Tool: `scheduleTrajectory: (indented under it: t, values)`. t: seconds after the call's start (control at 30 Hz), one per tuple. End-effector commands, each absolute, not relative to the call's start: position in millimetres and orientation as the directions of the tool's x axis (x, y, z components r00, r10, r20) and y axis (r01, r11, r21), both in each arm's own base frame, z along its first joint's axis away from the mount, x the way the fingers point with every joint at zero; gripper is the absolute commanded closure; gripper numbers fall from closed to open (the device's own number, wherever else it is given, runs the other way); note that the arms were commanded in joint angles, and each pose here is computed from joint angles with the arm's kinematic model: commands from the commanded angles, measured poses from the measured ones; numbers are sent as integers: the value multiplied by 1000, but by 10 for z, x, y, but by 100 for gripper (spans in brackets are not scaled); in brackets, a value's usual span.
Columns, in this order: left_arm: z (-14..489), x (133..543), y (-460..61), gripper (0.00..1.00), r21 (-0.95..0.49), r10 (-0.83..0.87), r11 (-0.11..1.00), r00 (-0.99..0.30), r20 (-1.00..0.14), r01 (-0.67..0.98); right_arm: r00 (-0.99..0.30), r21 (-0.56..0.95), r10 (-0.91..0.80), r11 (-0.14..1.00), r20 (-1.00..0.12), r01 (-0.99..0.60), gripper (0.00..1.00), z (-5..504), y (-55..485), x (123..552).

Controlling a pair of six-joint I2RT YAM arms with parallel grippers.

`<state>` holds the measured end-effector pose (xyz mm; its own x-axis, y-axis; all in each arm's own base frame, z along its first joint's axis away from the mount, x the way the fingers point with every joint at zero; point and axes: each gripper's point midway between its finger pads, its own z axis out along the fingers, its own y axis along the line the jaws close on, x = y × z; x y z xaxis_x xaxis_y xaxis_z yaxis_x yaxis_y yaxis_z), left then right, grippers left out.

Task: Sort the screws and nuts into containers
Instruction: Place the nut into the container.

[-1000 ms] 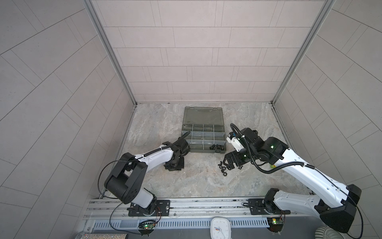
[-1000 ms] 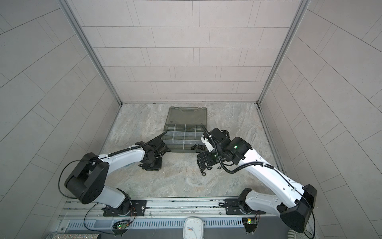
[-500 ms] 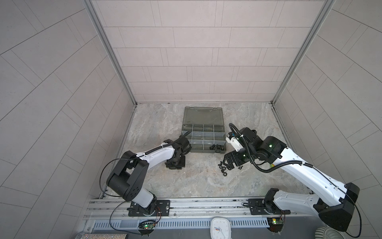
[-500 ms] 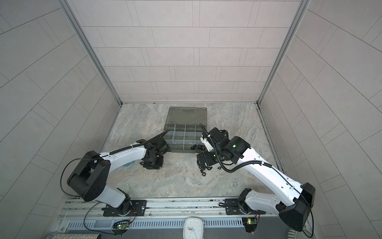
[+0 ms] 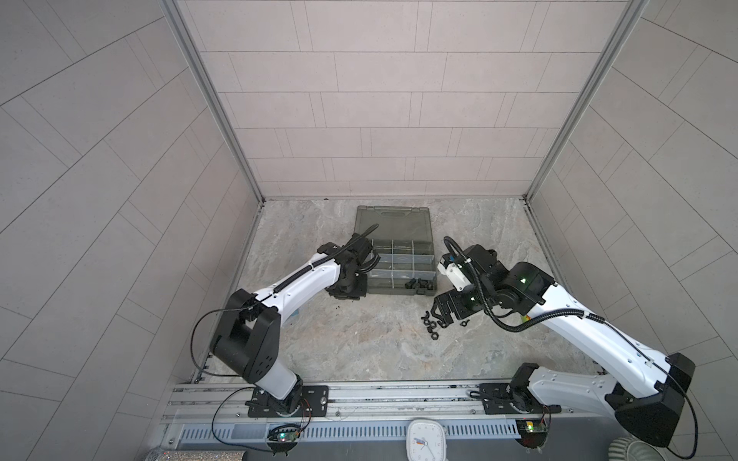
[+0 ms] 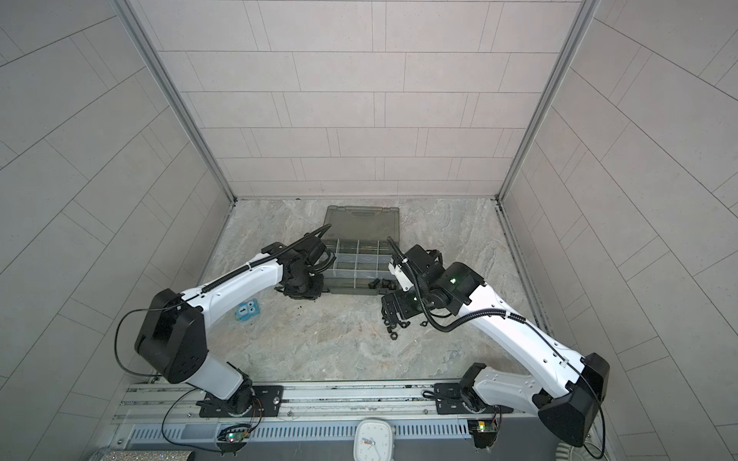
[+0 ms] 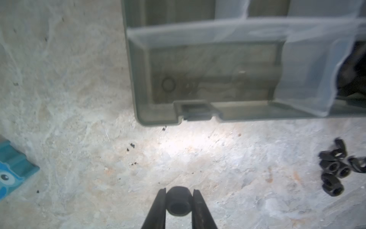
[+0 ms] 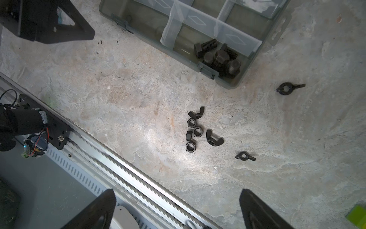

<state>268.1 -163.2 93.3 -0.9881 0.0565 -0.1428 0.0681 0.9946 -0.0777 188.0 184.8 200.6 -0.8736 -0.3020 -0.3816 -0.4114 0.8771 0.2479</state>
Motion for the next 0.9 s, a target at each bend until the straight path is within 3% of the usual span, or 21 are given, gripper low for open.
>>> scheduleTrajectory:
  t: [0.0, 0.67, 0.87]
  values:
    - [975, 2778, -1637, 81, -38, 105, 993, -988, -117, 110, -866, 217, -298, 887, -402, -407, 1, 2081, 1755, 1903]
    - [705, 3312, -2017, 81, -47, 169, 984, -983, -79, 173, -890, 219, -223, 919, -397, -328, 1, 2118, 1499, 2127]
    - [713, 3354, -2081, 56, -64, 180, 981, -981, -74, 185, -895, 225, -220, 919, -388, -323, 1, 2116, 1497, 2178]
